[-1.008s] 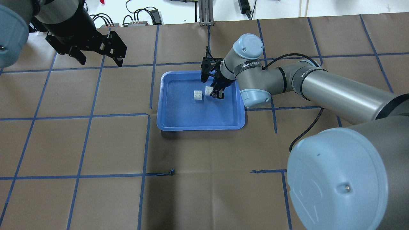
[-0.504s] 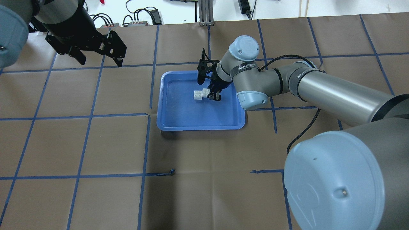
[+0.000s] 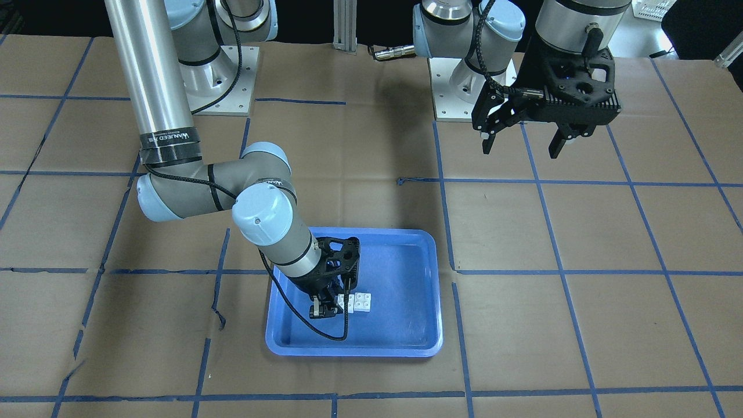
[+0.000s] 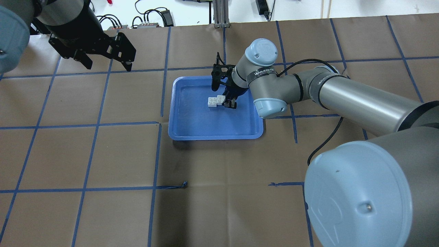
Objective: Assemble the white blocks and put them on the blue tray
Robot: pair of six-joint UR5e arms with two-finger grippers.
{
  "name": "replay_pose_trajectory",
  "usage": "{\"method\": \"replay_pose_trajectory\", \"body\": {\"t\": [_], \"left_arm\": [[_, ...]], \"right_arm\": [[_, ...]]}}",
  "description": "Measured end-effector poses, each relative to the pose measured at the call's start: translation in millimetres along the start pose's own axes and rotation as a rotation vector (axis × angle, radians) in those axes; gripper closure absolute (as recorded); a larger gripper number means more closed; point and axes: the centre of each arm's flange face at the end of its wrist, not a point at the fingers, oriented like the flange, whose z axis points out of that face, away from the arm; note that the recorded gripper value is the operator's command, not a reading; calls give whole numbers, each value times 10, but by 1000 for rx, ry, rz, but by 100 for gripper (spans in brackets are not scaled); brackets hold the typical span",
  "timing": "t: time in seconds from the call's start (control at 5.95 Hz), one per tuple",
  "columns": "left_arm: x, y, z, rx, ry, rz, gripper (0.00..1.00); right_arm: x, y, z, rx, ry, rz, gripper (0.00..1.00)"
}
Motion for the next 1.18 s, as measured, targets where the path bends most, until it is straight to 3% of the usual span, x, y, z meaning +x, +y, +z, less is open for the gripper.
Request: {"method": "replay_pose_trajectory", "body": {"t": [1.18], "left_arm": [[2, 4, -10, 3, 0, 0, 1]], "right_arm": [[-6, 22, 71, -1, -11, 11, 69]]}}
